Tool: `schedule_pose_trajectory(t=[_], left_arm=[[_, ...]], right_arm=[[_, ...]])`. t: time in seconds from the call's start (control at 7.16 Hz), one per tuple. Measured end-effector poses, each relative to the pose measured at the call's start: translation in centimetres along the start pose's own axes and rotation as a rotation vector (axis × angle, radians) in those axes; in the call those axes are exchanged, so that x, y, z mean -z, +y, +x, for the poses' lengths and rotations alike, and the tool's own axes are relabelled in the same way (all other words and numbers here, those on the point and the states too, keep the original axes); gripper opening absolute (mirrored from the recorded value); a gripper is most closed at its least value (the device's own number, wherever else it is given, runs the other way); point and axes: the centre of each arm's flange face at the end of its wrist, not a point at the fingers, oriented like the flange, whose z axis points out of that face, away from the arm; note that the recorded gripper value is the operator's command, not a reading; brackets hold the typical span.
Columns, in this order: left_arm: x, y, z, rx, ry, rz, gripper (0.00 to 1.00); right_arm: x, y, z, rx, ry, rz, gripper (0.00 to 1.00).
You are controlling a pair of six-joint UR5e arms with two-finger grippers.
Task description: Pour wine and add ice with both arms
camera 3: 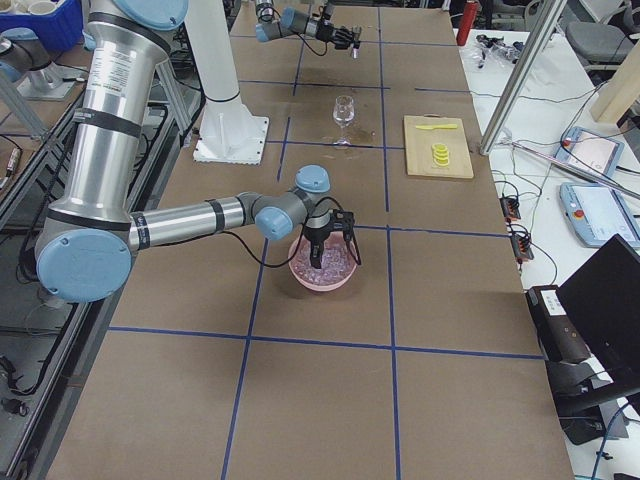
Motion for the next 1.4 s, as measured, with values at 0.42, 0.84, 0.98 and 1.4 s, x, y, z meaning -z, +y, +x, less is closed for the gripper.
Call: schedule_pose_trajectory(t=[0.42,0.84,0.98,1.4], left_arm=[[-0.1,0.3,-0.1,-0.003,-0.002,-0.002,0.00],[-0.3,1.5,-0.6,-0.027,-0.013,-0.013,0.00],[-0.5,2.2,-0.9,-0.028,-0.020,-0.019,0.00],[-0.9,5.1,-2.1,0.067,-0.048,-0.035,0.00]], right_arm=[[0.1,0.0,0.1,0.008,0.000,0.002,0.00],[2.3,-0.2,-0.4,0.003,-0.051,0.004,0.00],[3.6,-0.5,-0.4,-0.008,-0.083,0.003,0.00],[7.1,-1.2,-0.4,-0.027,-0.142,0.035,0.00]])
